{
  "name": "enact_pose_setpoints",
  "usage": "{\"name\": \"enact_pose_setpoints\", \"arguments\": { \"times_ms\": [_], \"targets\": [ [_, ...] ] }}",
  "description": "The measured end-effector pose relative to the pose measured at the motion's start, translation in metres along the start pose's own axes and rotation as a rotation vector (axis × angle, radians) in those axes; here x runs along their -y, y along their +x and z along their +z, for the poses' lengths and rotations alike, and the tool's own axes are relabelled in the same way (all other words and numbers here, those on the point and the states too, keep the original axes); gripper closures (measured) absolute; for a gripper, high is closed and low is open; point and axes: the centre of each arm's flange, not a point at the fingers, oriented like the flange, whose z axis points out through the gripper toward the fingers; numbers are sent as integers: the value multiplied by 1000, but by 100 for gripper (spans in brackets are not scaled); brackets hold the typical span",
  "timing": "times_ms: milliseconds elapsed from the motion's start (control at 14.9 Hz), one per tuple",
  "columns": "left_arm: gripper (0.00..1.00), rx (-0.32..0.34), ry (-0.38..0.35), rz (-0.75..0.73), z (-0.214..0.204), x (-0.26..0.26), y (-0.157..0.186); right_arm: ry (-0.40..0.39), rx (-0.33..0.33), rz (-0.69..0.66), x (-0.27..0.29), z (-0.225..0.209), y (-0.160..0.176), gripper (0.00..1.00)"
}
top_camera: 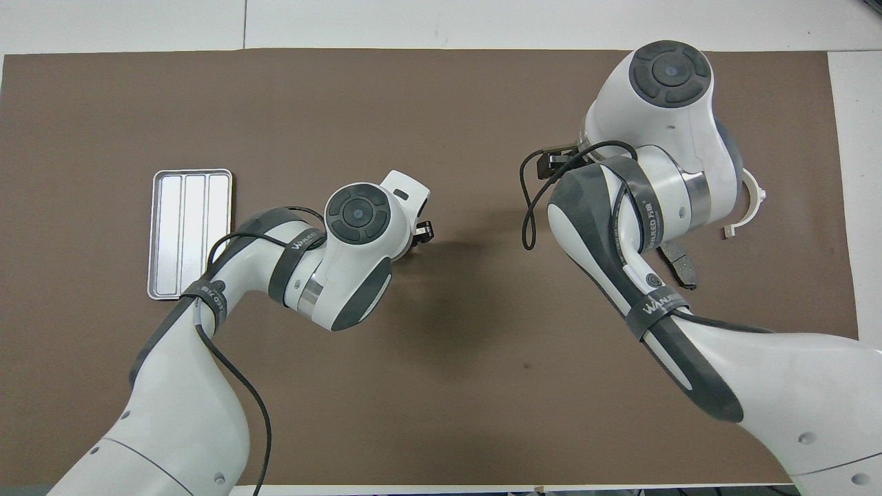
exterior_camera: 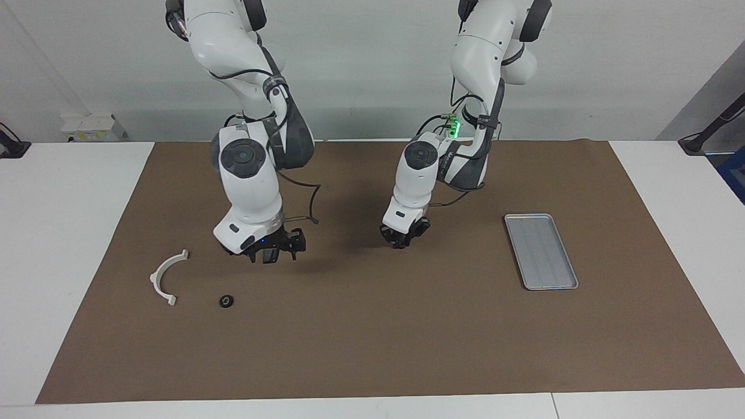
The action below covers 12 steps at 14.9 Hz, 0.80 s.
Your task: Place bearing gear from tray to pile
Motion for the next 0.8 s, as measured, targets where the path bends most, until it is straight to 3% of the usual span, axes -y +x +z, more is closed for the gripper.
{"name": "enact_pose_setpoints", "arguments": {
  "times_ms": [201,401,602,669,803],
  "targets": [
    [1,-46,-5,-13,-95,64,48,2,-2,83,17,-1,-5,0],
    [0,-173,-47,-111,-205,168,94,10,-10,217,78,0,-25,0],
    [0,-284,-37,-98,-274,270,118,29,-23,364,157,13,-57,0],
    [0,-273,-8,-49,-287,302,121,37,-25,405,182,24,-67,0],
    [0,-160,46,61,-296,343,115,42,-17,465,220,51,-83,0]
  ]
}}
